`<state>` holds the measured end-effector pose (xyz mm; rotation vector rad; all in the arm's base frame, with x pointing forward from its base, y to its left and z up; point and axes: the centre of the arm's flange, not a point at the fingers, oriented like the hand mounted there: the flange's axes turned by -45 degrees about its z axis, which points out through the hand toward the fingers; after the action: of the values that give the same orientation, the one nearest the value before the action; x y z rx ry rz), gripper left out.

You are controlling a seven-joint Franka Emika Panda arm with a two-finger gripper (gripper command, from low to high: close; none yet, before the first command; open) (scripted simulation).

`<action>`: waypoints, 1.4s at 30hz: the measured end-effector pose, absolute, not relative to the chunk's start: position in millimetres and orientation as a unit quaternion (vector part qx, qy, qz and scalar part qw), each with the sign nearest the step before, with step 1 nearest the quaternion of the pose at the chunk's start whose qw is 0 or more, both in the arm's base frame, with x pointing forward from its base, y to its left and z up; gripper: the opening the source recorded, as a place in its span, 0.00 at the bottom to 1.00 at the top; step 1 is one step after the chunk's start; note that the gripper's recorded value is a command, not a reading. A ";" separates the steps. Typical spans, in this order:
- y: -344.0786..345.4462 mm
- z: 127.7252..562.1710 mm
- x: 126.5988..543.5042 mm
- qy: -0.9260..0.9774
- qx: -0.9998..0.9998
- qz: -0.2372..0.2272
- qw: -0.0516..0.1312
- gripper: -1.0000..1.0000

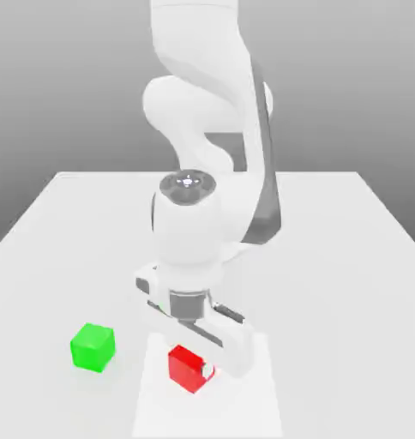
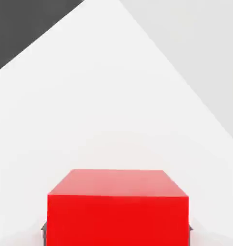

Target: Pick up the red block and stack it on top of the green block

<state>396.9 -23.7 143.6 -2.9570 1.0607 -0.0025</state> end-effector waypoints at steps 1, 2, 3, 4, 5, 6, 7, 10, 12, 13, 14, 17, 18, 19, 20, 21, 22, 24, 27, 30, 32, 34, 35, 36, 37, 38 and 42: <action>-23.7 147.1 397.3 0.337 -0.941 -0.001 0.000 0.00; -23.8 154.2 398.0 0.337 -0.941 -0.001 0.000 0.00; -23.8 163.0 398.5 0.337 -0.941 -0.001 0.000 0.00; -23.8 172.5 398.8 0.337 -0.942 -0.001 0.000 0.00; -23.8 182.3 398.7 0.337 -0.941 -0.002 0.000 0.00; -23.8 192.1 398.3 0.337 -0.941 -0.001 0.000 0.00; -24.0 201.7 397.4 0.337 -0.941 -0.001 0.000 0.00; -43.9 216.7 396.0 0.308 -0.951 -0.006 -0.003 0.00; -58.5 223.7 394.7 0.280 -0.960 -0.009 -0.006 0.00; -65.8 226.9 393.8 0.266 -0.964 -0.010 -0.008 0.00; -72.9 229.9 392.7 0.251 -0.968 -0.011 -0.009 0.00; -92.7 237.8 388.7 0.204 -0.979 -0.013 -0.012 0.00; -99.3 240.1 387.0 0.188 -0.982 -0.014 -0.012 0.00; -105.8 242.1 385.2 0.173 -0.985 -0.014 -0.013 0.00; -112.0 244.0 383.2 0.157 -0.987 -0.014 -0.013 0.00; -118.2 245.7 381.1 0.141 -0.990 -0.014 -0.013 0.00; -124.2 247.1 378.8 0.125 -0.992 -0.013 -0.013 0.00; -135.9 249.3 373.9 0.092 -0.996 -0.012 -0.013 0.00; -153.2 250.7 365.4 0.044 -0.999 -0.009 -0.010 0.00; -170.1 249.7 355.4 -0.004 -1.000 -0.004 -0.005 0.00; -180.1 247.7 348.9 -0.033 -0.999 -0.001 -0.001 0.00; -183.3 245.5 348.4 -0.044 -0.999 -0.001 0.002 0.00; -183.6 244.1 349.2 -0.047 -0.999 -0.002 0.004 0.00; -183.6 242.5 350.3 -0.049 -0.999 -0.002 0.005 0.00; -183.5 240.7 351.4 -0.050 -0.999 -0.003 0.006 0.00; -183.3 238.6 352.4 -0.051 -0.999 -0.004 0.007 0.00; -183.2 227.7 355.2 -0.052 -0.999 -0.006 0.008 0.00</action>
<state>355.2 -183.2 227.7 -3.1208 -0.1623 -0.0176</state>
